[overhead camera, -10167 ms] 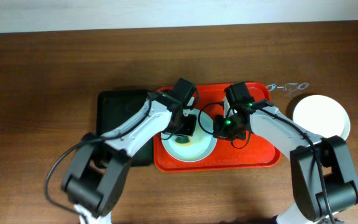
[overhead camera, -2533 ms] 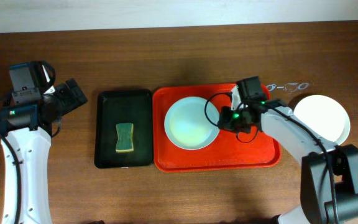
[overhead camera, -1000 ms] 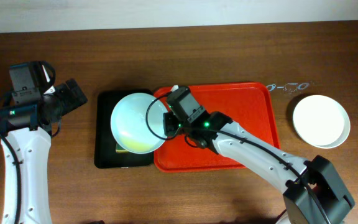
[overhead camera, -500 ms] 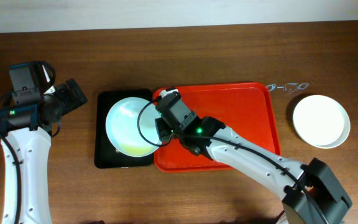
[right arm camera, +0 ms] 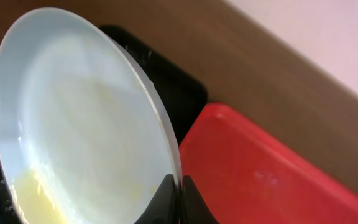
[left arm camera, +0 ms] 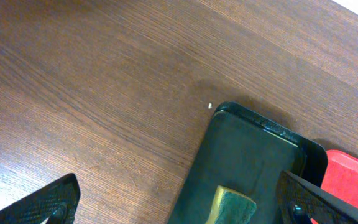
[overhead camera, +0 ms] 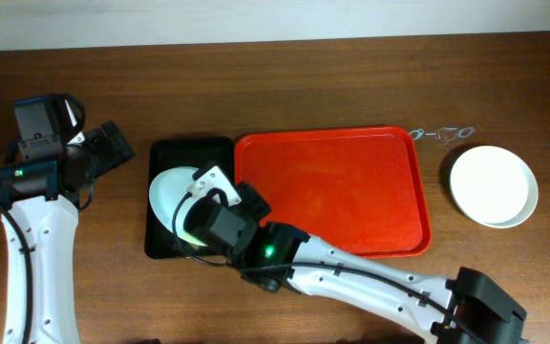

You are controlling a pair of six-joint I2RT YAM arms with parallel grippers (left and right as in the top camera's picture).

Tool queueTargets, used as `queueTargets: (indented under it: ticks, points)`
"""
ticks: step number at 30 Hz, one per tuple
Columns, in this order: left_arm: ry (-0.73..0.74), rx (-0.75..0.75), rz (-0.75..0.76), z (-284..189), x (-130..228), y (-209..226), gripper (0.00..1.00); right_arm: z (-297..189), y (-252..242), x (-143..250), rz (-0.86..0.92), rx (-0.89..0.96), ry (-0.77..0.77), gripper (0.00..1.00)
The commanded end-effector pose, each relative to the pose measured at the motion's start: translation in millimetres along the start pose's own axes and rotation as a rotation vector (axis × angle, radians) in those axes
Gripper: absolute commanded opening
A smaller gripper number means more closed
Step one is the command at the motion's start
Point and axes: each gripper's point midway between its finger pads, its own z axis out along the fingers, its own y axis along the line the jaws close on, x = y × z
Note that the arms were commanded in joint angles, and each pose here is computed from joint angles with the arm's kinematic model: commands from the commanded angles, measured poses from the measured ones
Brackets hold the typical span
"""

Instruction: Clean dirty plates on tray and stack at the side

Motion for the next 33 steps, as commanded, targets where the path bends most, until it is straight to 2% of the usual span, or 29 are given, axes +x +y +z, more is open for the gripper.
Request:
queueTargets:
  ticks: [1,12,22,25,33]
  points:
    - [-0.033,0.024,-0.017,-10,-9,-4,0.99,-19,-13,-30,-0.086,0.116,-0.096,0.04]
    - [-0.033,0.024,-0.017,-10,-9,-4,0.99,-35,12,-49,-0.369,0.097,-0.176,0.04]
    - [-0.033,0.024,-0.017,-10,-9,-4,0.99,-37,13,-58,-0.397,0.104,-0.208,0.04]
    - [-0.033,0.024,-0.017,-10,-9,-4,0.99,-37,13,-60,-0.491,0.117,-0.213,0.04]
    - [-0.033,0.023,-0.017,-10,-9,-4,0.99,-49,-5,-79,-0.523,0.266,-0.249,0.04]
